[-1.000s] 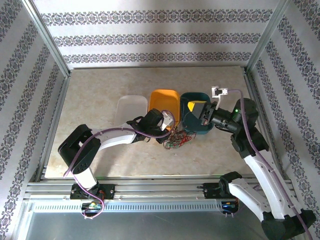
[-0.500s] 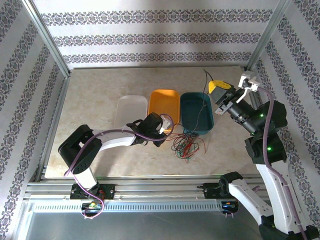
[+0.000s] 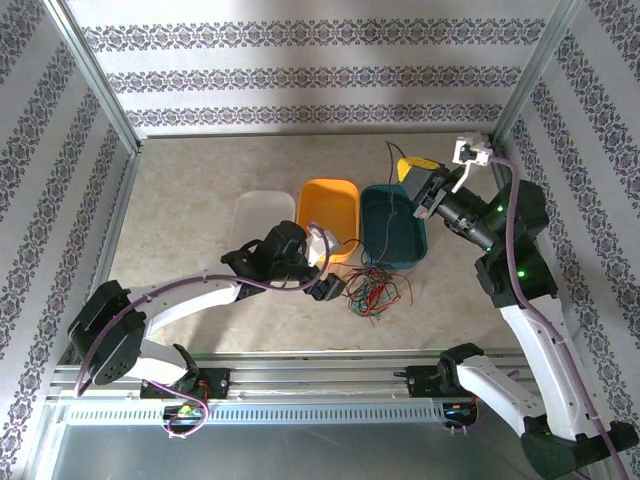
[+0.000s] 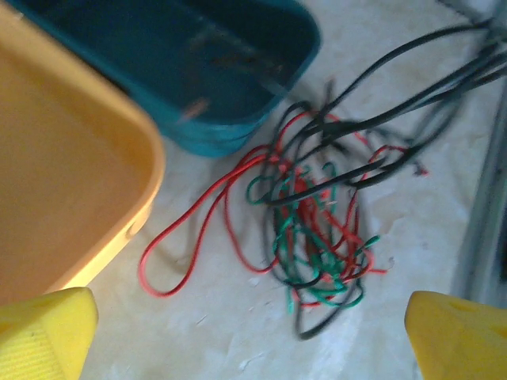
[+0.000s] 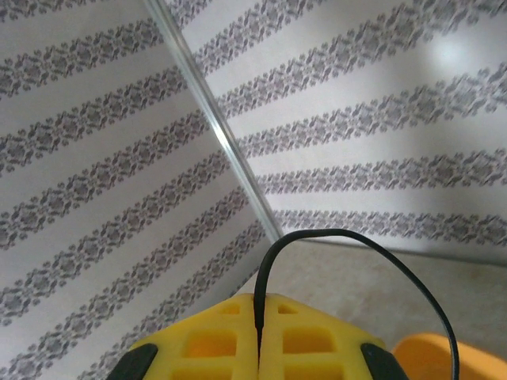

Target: Untangle the cables

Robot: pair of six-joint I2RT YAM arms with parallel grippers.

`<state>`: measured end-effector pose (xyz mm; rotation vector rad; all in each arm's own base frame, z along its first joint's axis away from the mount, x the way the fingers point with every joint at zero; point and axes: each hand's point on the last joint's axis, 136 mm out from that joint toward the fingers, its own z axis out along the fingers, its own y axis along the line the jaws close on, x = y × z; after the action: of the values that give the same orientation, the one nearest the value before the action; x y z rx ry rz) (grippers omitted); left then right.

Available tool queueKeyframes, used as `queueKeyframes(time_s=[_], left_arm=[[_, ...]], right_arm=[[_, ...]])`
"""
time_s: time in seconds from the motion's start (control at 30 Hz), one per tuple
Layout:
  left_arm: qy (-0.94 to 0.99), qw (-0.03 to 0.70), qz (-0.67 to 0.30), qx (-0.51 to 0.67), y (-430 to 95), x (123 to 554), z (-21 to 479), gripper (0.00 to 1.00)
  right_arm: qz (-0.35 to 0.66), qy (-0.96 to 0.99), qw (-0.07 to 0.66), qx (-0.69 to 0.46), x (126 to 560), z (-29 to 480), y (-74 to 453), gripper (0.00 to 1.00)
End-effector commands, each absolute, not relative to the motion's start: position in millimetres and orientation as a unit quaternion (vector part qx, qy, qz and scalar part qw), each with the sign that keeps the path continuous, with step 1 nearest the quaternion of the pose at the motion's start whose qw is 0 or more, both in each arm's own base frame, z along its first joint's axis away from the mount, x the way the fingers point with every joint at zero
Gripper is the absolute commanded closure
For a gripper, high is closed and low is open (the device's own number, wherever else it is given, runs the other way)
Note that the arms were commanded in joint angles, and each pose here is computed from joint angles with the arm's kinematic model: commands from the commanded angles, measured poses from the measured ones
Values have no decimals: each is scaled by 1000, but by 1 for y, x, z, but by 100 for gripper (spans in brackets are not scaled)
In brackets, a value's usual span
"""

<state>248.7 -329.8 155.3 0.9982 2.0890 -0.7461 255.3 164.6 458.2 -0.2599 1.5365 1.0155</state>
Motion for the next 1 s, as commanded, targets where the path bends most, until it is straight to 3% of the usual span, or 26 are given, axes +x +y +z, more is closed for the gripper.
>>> queueKeyframes(time_s=[0.0,0.27,0.47,0.57,0.8,0.9,0.97], left_arm=[[771,350,-313,429,-363,238,174,0],[753,358,-325,446,-409,257,167,17],[771,379,-318,402,-411,275,152,71],[779,384,-318,381,-403,275,147,85],[804,348,-266,401,-367,256,120,89],[817,322,-255,405,-350,241,106,85],[827,307,-250,400,-338,232,98,77]], right_arm=[[460,647,598,-113,249,466,172,100],[506,618,593,-95,246,486,179,100],[502,595,620,-96,233,508,170,100],[484,593,638,-83,230,511,159,100],[393,588,707,-24,228,518,113,100],[355,588,727,2,229,518,95,100],[334,590,735,12,231,519,87,100]])
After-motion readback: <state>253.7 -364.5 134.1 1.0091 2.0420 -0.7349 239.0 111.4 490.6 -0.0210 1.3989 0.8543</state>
